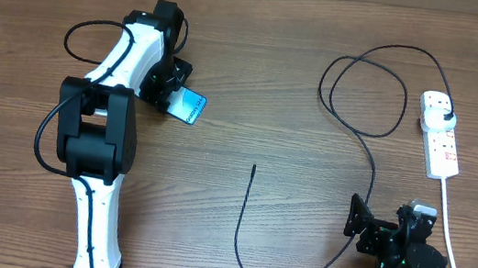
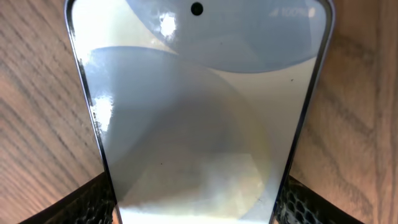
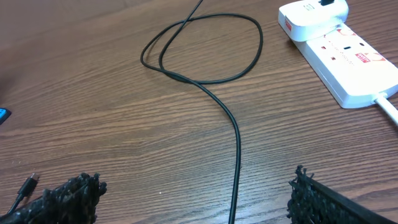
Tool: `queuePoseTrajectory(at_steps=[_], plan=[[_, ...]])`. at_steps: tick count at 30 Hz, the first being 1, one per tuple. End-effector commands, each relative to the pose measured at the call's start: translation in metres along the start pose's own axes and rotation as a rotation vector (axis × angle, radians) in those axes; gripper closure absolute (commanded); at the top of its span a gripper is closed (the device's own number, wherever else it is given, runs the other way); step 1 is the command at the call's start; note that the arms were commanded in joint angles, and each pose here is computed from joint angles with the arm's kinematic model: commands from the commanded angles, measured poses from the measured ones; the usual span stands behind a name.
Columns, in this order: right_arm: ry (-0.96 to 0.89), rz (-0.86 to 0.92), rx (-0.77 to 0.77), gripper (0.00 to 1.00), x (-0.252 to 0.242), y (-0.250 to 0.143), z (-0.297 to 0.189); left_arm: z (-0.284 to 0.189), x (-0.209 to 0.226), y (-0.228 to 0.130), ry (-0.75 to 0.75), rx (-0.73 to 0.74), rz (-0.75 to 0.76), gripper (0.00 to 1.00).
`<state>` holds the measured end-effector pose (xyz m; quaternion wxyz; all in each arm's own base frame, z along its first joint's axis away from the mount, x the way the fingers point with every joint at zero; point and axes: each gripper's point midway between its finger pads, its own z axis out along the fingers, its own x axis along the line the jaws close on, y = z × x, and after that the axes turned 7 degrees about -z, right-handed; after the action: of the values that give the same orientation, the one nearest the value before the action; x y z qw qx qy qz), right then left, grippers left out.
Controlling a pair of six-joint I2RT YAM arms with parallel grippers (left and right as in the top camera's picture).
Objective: Plug charger to phone and switch on socket
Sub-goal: 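Lift the phone and carry it right toward the table center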
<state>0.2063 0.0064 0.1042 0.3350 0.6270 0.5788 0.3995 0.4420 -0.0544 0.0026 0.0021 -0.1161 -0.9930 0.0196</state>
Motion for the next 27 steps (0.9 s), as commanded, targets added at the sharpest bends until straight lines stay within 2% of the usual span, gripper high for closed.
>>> queuePoseTrajectory(at_steps=[1,9,12,19,27], plan=[[0.008,0.001,0.018,0.00,0.001,-0.007,0.002,-0.002,-0.002,-0.006,0.005,0.041,0.044,0.96],[0.009,0.001,0.018,0.00,0.001,-0.007,0.002,-0.047,-0.029,-0.005,-0.083,0.028,0.085,0.96],[0.009,0.001,0.018,0.00,0.001,-0.007,0.002,-0.066,-0.045,-0.013,-0.152,0.066,0.148,0.96],[0.008,0.001,0.018,0.00,0.001,-0.007,0.002,-0.118,-0.076,-0.061,-0.359,0.309,0.331,0.96],[0.009,0.001,0.018,0.00,0.001,-0.007,0.002,-0.158,-0.076,-0.116,-0.474,0.670,0.401,0.96]])
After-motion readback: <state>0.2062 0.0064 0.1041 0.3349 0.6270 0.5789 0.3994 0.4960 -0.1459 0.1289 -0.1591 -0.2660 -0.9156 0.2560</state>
